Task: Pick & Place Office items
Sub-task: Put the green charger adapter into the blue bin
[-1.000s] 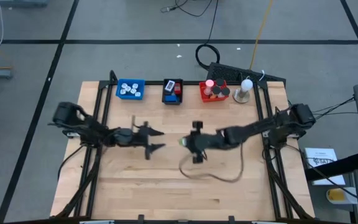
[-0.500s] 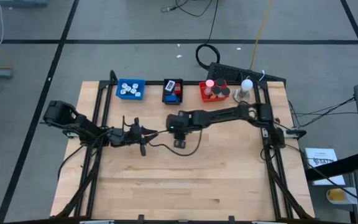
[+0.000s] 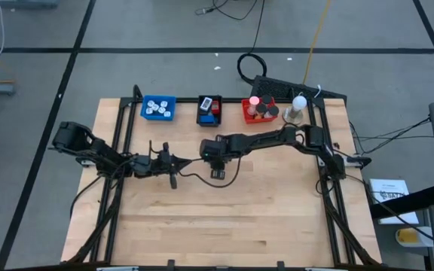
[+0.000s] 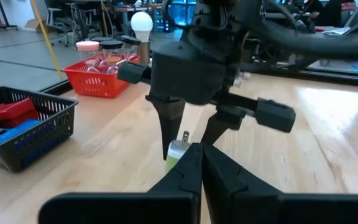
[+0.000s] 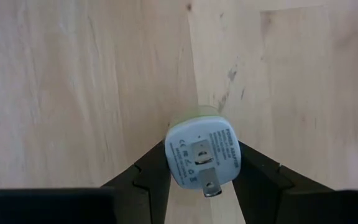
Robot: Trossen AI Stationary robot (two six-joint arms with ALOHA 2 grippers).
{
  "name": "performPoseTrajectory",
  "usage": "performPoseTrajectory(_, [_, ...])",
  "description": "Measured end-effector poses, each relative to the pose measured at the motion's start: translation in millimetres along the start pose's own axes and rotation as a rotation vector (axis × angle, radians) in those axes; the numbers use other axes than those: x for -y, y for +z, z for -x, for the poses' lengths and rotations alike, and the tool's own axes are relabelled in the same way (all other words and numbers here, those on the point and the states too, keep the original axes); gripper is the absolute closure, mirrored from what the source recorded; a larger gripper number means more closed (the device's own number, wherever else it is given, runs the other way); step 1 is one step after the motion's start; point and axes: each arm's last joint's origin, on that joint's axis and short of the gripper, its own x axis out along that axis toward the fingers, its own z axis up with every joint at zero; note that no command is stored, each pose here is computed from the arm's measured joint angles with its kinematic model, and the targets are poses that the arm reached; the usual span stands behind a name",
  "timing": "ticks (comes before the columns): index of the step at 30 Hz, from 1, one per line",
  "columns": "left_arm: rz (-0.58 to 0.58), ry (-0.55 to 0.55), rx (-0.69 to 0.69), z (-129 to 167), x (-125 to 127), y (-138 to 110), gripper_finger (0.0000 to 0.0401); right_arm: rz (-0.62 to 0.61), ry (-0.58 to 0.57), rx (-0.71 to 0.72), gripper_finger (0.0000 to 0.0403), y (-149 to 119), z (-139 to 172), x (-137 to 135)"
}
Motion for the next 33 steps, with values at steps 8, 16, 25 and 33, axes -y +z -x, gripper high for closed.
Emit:
performPoseTrajectory(8, [0.000, 0.001, -0.017, 0, 0, -2, 0.0387, -0.003, 0.000, -0.029, 0.0267, -3, -7, 1])
performPoseTrajectory(16, [0.003, 0.000, -0.025, 0, 0, -3, 0.0381, -0.011, 0.019, -0.006, 0.0254, -1, -7, 1])
performPoseTrajectory(25, [0.011, -0.033, -0.049, 0, 1, -5, 0.0380, 0.028, -0.026, 0.034, 0.0174, 3, 7, -7])
performPoseTrajectory(33, [0.045, -0.033, -0.050, 0, 1, -5, 0.0380, 0.114, -0.053, 0.134, 0.0197, 1, 65, -22])
